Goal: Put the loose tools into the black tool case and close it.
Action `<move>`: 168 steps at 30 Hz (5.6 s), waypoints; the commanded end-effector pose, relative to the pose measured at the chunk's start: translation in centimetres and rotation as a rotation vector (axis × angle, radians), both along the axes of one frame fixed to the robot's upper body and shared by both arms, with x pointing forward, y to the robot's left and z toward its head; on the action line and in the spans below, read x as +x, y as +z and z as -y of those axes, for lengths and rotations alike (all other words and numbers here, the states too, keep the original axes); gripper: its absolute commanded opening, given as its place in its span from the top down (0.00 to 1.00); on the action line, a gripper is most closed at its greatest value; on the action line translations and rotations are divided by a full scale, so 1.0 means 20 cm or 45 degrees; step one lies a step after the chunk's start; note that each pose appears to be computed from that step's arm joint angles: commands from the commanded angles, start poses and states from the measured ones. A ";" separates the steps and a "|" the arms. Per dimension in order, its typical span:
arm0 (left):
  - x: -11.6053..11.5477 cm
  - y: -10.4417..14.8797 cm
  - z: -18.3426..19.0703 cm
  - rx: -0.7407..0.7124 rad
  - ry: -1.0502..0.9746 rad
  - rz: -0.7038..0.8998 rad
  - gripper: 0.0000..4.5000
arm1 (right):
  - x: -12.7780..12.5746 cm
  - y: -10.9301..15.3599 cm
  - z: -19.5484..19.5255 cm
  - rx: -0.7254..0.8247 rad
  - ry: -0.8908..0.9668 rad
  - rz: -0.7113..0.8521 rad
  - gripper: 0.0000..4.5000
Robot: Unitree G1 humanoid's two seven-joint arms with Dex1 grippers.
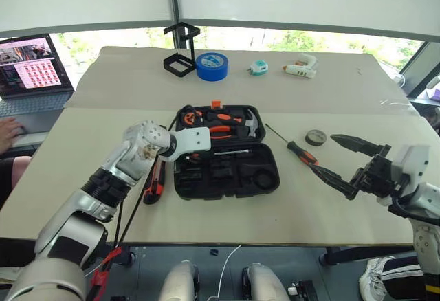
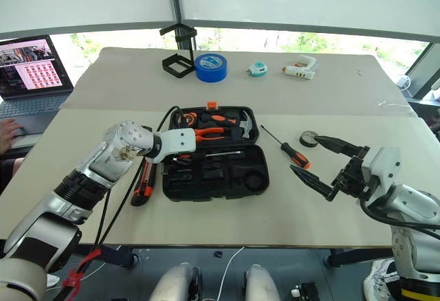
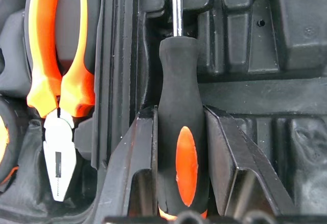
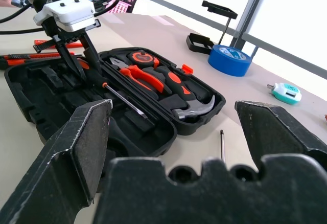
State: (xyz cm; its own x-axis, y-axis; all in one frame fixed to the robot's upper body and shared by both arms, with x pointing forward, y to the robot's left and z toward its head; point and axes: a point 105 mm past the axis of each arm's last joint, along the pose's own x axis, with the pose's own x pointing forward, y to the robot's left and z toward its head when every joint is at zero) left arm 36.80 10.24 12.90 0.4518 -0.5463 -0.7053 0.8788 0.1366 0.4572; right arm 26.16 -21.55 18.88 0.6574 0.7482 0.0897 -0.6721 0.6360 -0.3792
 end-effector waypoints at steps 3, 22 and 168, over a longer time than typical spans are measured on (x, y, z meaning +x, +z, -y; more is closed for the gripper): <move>-0.06 0.26 0.15 -0.415 -0.130 0.133 0.24 | -0.04 0.05 -0.06 0.083 0.042 0.010 0.00; -0.02 -0.07 -0.01 -0.721 0.257 -0.017 1.00 | -0.04 0.04 -0.10 0.147 0.041 -0.034 0.00; -0.70 0.07 -0.54 -0.999 0.151 0.145 0.00 | 0.56 -0.22 -0.71 -0.436 0.519 -0.284 0.99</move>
